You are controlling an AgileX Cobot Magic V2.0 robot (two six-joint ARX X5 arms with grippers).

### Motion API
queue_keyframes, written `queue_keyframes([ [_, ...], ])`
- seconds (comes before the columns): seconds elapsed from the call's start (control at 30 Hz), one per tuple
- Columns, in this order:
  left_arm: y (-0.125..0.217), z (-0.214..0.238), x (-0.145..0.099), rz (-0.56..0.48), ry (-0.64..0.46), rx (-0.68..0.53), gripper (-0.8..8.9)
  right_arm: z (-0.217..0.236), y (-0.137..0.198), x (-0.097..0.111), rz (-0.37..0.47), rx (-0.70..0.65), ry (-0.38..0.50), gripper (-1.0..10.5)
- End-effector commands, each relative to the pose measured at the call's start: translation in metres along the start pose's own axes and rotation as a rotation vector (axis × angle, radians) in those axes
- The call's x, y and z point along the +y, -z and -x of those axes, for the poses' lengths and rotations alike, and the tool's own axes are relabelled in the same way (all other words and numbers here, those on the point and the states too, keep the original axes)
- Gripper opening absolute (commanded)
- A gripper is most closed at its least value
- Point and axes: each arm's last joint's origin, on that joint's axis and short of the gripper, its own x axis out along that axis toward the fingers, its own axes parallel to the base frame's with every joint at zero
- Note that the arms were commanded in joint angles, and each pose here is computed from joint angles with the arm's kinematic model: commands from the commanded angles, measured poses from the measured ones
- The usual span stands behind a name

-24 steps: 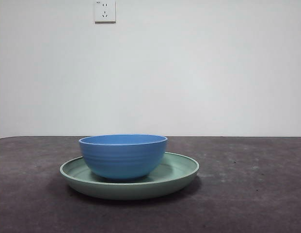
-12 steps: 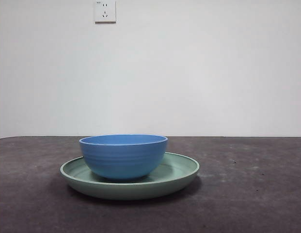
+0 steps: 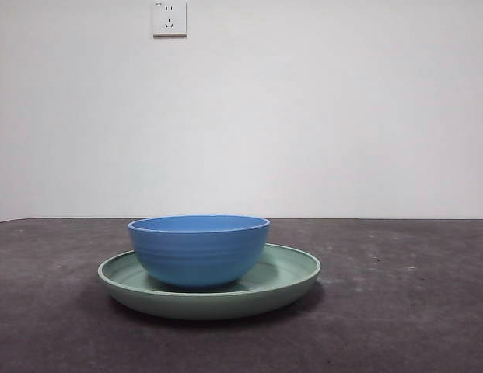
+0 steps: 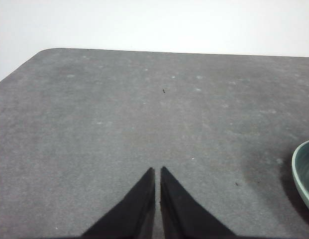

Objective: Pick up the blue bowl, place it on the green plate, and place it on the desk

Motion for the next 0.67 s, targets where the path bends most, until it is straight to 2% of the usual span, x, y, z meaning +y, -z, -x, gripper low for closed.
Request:
queue_keyframes([
  [0.03,0.0071,-0.0019,0.0006,-0.013,-0.011,0.023,0.2,0.0025,-0.0031,0.0011,0.017,-0.018,-0.008,0.2],
  [0.5,0.0071,-0.0019,0.0006,-0.012,-0.011,0.023,0.2,0.0022,-0.0034,0.0011,0.018,-0.021,-0.008,0.2],
  [0.63,0.0071,-0.0019,0.0006,-0.013,-0.011,0.023,0.19,-0.0003,-0.0042,0.0008,0.0,-0.043,0.027,0.2],
  [0.67,0.0071,-0.0019,0.0006,-0.013,-0.011,0.023,0.19,-0.0029,-0.0049,0.0,0.02,-0.058,0.048,0.2],
])
